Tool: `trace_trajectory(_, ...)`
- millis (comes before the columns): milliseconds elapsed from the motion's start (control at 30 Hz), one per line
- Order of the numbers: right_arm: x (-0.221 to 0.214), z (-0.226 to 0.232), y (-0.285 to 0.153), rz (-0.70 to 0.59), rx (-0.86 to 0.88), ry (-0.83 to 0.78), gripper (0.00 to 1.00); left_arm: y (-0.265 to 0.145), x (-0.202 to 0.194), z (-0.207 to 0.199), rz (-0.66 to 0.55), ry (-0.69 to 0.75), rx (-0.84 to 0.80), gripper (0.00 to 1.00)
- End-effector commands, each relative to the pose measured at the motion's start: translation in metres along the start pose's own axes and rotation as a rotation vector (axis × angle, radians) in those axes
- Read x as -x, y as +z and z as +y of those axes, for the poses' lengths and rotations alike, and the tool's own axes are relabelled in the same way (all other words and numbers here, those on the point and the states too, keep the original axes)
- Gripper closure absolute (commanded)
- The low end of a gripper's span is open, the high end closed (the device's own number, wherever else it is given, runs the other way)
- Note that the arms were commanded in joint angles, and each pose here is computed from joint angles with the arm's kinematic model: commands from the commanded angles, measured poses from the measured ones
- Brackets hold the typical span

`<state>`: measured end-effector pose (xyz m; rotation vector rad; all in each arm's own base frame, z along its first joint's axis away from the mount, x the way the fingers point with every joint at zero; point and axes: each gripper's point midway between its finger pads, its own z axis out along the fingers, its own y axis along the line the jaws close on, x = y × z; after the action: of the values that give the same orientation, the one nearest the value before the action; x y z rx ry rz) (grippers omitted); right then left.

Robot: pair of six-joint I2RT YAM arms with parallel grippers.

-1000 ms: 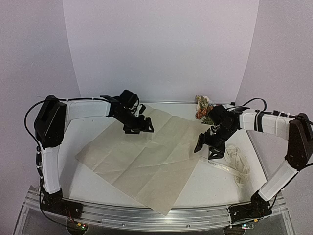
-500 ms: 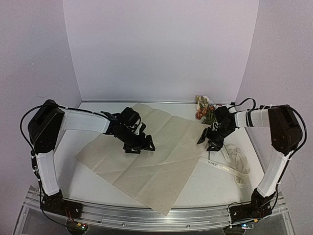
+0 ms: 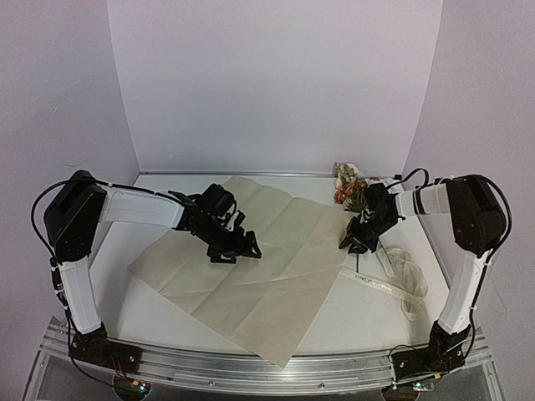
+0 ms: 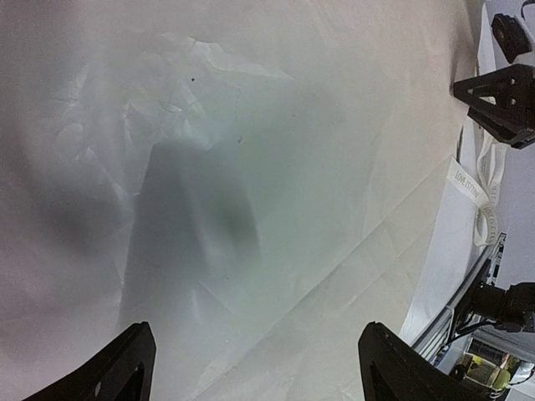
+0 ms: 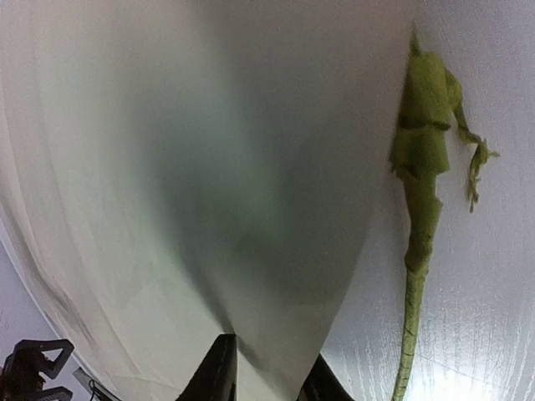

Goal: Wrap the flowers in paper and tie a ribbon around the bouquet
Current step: Unfold the folded wrapping paper at the center of the board.

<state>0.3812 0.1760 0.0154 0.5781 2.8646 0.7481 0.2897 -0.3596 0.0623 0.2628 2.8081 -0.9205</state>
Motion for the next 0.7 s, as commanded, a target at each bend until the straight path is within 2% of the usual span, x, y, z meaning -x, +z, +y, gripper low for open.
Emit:
trace_trajectory(0, 0.008, 0.009, -0.008, -0.04, 0.018, 0.019, 0.91, -0.023, 0.015, -0.002, -0.055, 0.005, -0.027, 0.13)
trace_trajectory(67, 0.004, 0.01, -0.013, -0.064, 0.0, 0.01, 0.99, -0.026, 0.017, 0.004, -0.062, -0.005, -0.024, 0.13)
trace_trajectory(333, -0.035, 0.016, -0.03, -0.186, -0.205, -0.108, 1.0, -0.042, 0.032, 0.031, -0.095, -0.052, -0.018, 0.13)
trace_trajectory(467, -0.038, 0.032, -0.018, -0.206, -0.241, -0.128, 1.0, -0.048, 0.038, 0.047, -0.108, -0.07, 0.0, 0.13)
trace_trajectory(667, -0.026, 0.038, 0.005, -0.211, -0.261, -0.066, 1.0, -0.051, 0.047, 0.07, -0.123, -0.106, 0.037, 0.13)
